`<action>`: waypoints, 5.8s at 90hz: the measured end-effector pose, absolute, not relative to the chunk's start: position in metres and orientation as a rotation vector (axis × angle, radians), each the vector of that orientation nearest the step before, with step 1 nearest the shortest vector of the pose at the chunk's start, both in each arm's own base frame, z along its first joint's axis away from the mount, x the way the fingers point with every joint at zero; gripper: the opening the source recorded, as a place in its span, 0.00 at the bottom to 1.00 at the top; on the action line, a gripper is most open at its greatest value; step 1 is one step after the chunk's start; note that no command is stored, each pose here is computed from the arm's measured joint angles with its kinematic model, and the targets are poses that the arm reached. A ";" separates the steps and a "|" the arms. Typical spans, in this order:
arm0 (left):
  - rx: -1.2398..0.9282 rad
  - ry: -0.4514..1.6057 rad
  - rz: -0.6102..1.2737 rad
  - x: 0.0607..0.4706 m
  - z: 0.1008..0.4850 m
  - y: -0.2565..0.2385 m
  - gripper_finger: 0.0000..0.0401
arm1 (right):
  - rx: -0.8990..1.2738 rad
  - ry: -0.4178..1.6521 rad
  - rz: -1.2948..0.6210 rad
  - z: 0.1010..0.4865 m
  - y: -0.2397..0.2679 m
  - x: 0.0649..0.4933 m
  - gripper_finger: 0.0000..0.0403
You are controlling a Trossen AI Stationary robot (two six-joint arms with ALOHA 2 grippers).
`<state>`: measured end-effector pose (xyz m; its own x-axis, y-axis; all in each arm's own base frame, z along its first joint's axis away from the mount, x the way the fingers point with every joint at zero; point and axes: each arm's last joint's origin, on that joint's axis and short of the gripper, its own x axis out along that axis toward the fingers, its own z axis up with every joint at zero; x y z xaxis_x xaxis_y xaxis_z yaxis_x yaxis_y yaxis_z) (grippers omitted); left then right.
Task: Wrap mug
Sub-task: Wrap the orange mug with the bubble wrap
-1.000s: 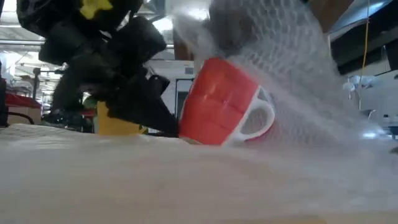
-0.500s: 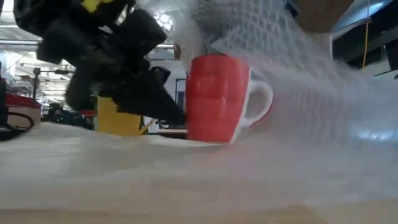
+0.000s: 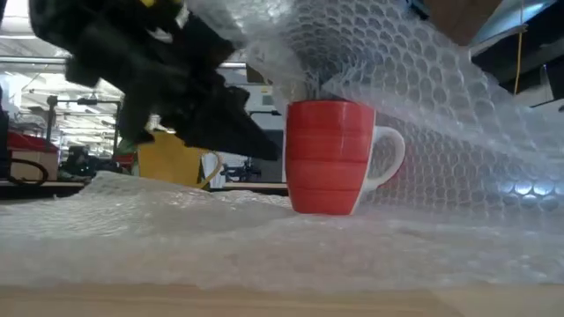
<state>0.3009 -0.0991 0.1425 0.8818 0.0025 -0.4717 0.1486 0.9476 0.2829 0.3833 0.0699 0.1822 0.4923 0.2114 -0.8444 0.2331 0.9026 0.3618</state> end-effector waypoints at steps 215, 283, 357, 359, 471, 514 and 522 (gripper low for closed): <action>0.408 0.353 -0.052 0.301 0.167 -0.097 0.00 | 0.398 1.117 0.026 0.188 0.073 0.403 0.00; 0.409 0.363 -0.049 0.301 0.167 -0.097 0.00 | 0.227 1.216 -0.068 0.260 0.080 0.401 0.00; 0.405 0.366 -0.047 0.301 0.166 -0.096 0.00 | 0.445 1.130 0.077 0.175 0.069 0.397 0.00; 0.405 0.365 -0.047 0.301 0.166 -0.096 0.00 | 0.448 1.130 0.074 0.174 0.068 0.396 0.00; 0.406 0.460 -0.034 0.277 0.176 -0.113 0.00 | 0.299 1.265 -0.058 0.219 0.076 0.397 0.00; 0.442 0.420 -0.038 0.279 0.179 -0.114 0.00 | 0.333 1.183 0.025 0.199 0.077 0.400 0.00; 0.467 0.418 -0.017 0.279 0.179 -0.113 0.00 | 0.361 1.171 0.032 0.188 0.077 0.398 0.00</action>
<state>0.2792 -0.1128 0.1795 0.9152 0.0784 -0.3954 0.1108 0.8942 0.4337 0.3980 0.0774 0.1876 0.3954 0.2109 -0.8940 0.1617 0.9421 0.2937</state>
